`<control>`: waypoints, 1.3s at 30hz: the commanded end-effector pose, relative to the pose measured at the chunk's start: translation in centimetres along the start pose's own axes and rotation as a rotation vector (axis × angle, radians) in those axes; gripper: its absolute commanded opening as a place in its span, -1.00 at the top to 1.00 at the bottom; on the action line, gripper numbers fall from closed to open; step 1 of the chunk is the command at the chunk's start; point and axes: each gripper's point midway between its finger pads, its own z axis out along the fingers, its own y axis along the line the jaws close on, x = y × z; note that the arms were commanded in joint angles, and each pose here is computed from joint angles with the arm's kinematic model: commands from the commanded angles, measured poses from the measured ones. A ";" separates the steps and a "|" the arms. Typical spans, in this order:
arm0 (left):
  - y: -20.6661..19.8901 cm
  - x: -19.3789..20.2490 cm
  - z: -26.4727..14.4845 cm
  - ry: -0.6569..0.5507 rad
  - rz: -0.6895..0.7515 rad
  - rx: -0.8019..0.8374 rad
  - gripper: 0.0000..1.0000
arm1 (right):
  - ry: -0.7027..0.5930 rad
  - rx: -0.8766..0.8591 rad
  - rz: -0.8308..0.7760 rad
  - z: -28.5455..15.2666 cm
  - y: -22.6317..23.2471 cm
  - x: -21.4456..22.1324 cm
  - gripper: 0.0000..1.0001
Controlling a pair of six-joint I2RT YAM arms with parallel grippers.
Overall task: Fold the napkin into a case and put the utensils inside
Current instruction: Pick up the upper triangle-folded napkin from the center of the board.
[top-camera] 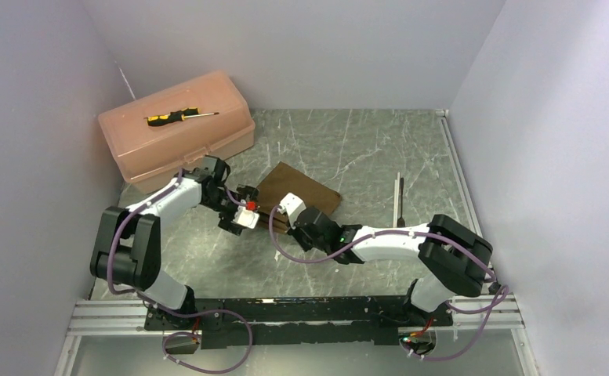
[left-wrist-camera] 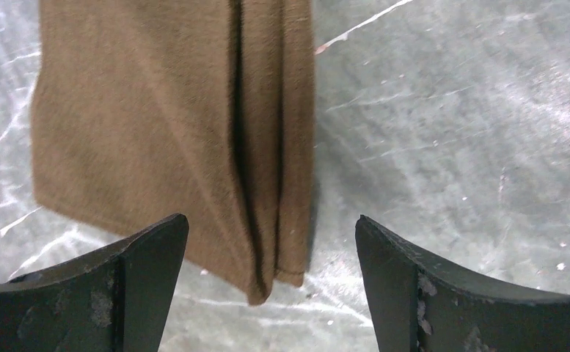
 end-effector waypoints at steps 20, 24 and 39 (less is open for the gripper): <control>0.4 2.4 2.6 0.093 -0.051 -0.035 -0.46 | -0.141 -0.005 0.132 -1.0 -1.9 -4.9 1.00; 0.1 2.7 2.5 0.116 -0.053 -0.047 -0.36 | -0.147 -0.005 0.147 -1.0 -2.3 -5.1 1.00; 6.0 2.9 -0.4 0.227 -0.116 -0.296 0.94 | -0.133 -0.004 0.205 -1.5 -4.5 -6.4 1.00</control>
